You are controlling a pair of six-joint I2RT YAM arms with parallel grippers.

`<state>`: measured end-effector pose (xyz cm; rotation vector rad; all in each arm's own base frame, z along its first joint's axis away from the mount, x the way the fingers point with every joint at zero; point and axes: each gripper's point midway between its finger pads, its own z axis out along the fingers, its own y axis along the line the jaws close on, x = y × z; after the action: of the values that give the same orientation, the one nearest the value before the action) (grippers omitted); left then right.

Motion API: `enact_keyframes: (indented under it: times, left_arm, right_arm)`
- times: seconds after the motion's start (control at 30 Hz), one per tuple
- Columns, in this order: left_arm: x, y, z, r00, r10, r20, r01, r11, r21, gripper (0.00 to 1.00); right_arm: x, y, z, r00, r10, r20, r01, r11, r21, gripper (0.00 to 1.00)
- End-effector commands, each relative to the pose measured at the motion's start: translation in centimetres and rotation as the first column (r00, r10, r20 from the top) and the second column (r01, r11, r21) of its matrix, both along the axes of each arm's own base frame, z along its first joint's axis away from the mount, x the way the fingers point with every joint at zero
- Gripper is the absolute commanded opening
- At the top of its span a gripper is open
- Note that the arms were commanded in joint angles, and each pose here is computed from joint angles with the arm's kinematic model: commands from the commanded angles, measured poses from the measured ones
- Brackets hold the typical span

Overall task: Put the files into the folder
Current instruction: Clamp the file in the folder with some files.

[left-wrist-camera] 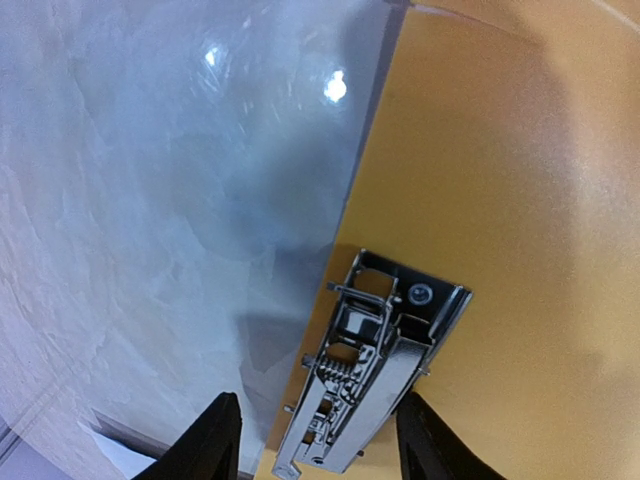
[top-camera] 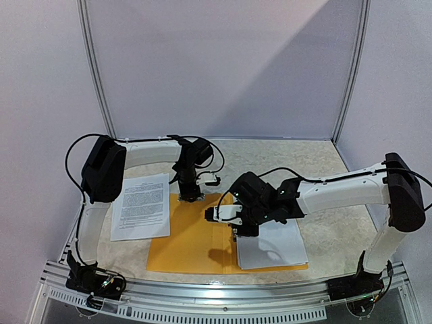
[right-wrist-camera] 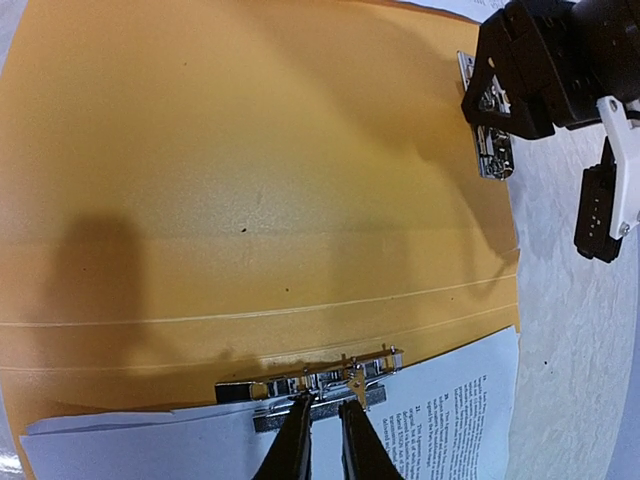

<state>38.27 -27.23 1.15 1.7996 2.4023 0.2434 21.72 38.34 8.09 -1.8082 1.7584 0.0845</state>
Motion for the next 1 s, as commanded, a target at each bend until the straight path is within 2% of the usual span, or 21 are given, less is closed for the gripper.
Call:
enact_keyframes:
  times: [0.0, 0.13, 0.37, 0.5, 0.97]
  left_arm:
    - [-0.9, 1.7, -3.5, 0.996, 0.023, -0.087, -0.018, 0.998, 0.059, 0.56]
    - [-0.8, 1.7, -3.5, 0.996, 0.024, -0.085, -0.019, 0.998, 0.061, 0.56]
    - [-0.8, 1.7, -3.4, 0.996, 0.025, -0.085, -0.019, 0.998, 0.063, 0.56]
    - [-0.9, 1.8, -3.6, 0.996, 0.024, -0.089, -0.018, 0.998, 0.067, 0.56]
    - [-0.8, 1.9, -3.7, 0.996, 0.022, -0.092, -0.015, 0.997, 0.076, 0.57]
  right_arm:
    - [0.5, 1.1, 3.6, 0.999, 0.006, 0.041, -0.010, 0.996, 0.092, 0.14]
    - [0.5, 0.6, 4.0, 0.998, 0.003, 0.063, -0.009, 0.996, 0.090, 0.16]
    - [1.0, -0.3, 0.9, 0.999, -0.011, 0.053, 0.011, 1.000, 0.002, 0.18]
    - [1.1, -0.3, -0.2, 0.999, -0.016, 0.029, 0.016, 1.000, -0.004, 0.18]
    - [0.2, -0.7, -1.7, 1.000, -0.001, -0.022, 0.000, 1.000, -0.031, 0.12]
